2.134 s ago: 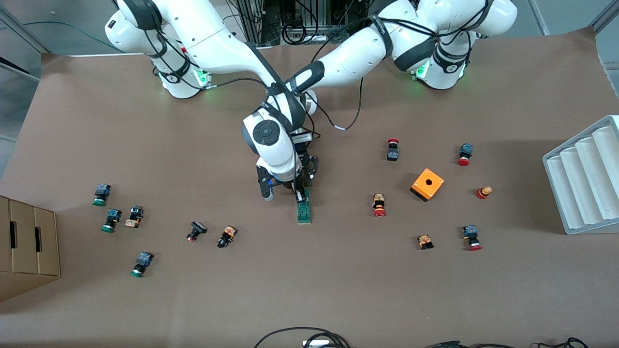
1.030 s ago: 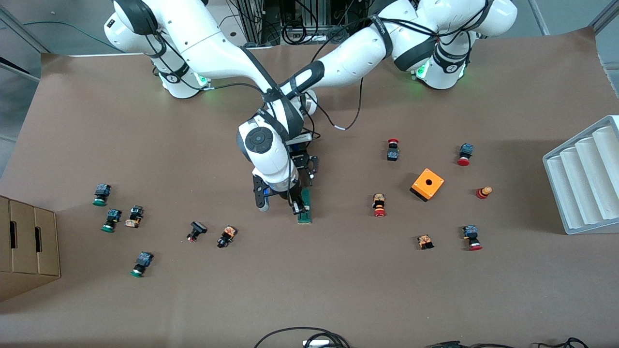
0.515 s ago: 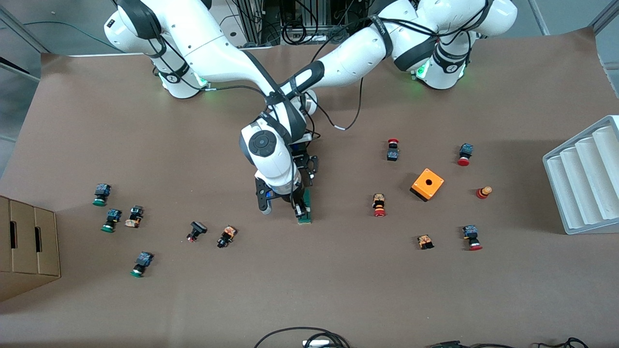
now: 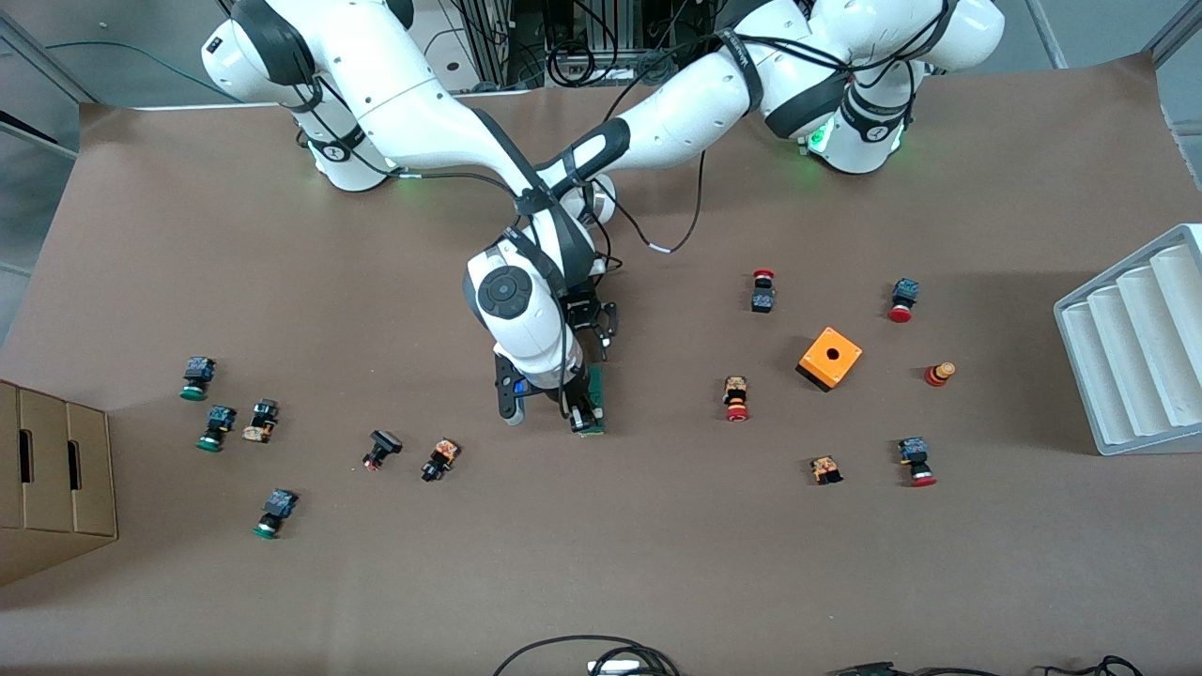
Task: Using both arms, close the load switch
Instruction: 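Open the right gripper and draw it back from the lever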
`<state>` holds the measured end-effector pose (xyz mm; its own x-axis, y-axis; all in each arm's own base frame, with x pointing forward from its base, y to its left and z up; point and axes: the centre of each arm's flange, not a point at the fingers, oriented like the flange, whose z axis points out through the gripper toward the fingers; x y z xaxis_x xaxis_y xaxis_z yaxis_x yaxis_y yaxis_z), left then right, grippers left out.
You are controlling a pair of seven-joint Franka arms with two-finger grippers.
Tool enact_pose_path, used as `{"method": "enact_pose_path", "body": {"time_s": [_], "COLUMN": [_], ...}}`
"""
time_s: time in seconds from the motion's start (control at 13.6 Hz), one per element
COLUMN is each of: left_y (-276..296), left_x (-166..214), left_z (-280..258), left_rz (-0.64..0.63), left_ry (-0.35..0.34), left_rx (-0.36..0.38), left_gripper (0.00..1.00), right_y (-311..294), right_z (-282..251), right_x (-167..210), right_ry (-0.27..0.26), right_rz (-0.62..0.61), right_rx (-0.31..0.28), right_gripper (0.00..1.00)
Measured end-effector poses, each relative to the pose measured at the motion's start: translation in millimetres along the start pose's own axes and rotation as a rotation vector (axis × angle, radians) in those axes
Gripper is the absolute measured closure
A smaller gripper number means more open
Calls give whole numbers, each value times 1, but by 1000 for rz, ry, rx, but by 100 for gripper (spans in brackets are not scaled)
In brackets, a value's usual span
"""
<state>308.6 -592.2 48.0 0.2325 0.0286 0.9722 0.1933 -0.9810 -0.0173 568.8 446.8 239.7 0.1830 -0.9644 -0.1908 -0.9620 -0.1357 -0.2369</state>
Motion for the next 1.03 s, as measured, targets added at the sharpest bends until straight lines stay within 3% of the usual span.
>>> {"method": "enact_pose_path", "body": {"time_s": [0.74,0.88,1.03], "left_y": [0,0,0], "left_x": [0,0,0], "left_z": [0,0,0], "left_rz": [0,0,1], "left_ry": [0,0,-1], "left_rx": [0,0,0], "left_gripper": [45,45,45], "right_y": [-18,-26,-46], "right_z": [22,17,-5], "right_x": [4,12,26], "right_ry": [2,3,-4], "right_rz": [0,14,33], "right_rx": [40,44,37], "right_gripper": [77,74,58]}}
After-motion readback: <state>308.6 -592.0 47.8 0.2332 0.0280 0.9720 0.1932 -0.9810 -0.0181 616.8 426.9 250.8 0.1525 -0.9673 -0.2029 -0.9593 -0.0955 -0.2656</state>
